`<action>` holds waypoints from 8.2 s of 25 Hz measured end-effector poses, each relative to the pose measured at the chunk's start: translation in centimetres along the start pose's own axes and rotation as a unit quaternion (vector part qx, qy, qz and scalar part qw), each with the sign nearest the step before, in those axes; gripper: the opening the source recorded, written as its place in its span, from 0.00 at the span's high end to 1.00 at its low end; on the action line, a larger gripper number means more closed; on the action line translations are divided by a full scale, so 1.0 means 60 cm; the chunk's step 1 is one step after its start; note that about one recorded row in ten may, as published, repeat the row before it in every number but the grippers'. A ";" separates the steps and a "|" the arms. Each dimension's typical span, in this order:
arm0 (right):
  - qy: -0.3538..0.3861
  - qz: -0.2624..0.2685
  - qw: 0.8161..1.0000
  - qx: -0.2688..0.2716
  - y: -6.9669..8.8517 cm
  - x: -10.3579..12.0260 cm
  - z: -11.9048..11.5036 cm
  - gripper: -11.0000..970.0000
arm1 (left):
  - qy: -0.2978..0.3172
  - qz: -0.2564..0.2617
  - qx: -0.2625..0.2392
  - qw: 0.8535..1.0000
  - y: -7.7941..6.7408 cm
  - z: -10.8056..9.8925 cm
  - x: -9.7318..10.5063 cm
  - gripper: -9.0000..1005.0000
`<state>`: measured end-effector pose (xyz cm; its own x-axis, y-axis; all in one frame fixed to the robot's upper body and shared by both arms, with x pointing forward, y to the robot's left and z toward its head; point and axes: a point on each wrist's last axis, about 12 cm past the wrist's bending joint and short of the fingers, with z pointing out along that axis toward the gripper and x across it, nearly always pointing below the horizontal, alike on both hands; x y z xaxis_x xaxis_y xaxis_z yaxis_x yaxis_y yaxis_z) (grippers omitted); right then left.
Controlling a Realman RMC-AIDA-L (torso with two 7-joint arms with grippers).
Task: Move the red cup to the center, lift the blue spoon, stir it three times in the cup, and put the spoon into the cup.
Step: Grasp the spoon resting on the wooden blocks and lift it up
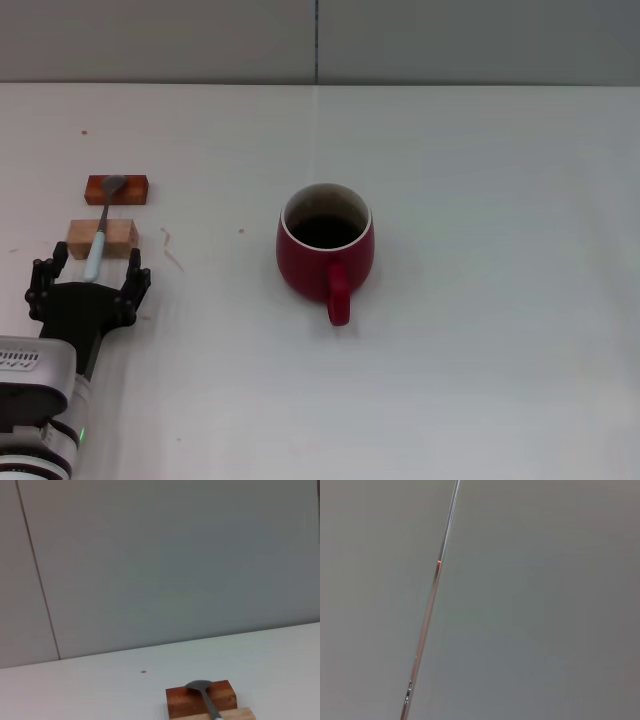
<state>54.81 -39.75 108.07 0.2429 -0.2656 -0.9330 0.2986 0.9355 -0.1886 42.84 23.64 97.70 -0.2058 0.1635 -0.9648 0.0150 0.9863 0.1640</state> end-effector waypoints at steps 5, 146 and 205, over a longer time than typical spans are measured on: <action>0.001 0.000 1.000 0.001 -0.001 0.001 -0.002 0.33 | -0.001 0.001 0.000 1.000 0.000 0.003 -0.001 0.16; 0.002 0.002 1.000 -0.007 0.008 0.003 -0.012 0.33 | -0.010 0.005 -0.003 1.000 0.003 0.013 -0.005 0.83; -0.001 0.004 1.000 -0.011 0.013 0.003 -0.017 0.33 | -0.001 -0.065 0.000 0.998 0.000 0.000 0.002 0.83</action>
<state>54.14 -38.80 107.42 0.2468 -0.2594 -0.9337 0.2772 0.9421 -0.1885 42.82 23.67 97.57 -0.2041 0.0339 -0.9784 -0.0119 0.9992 0.0371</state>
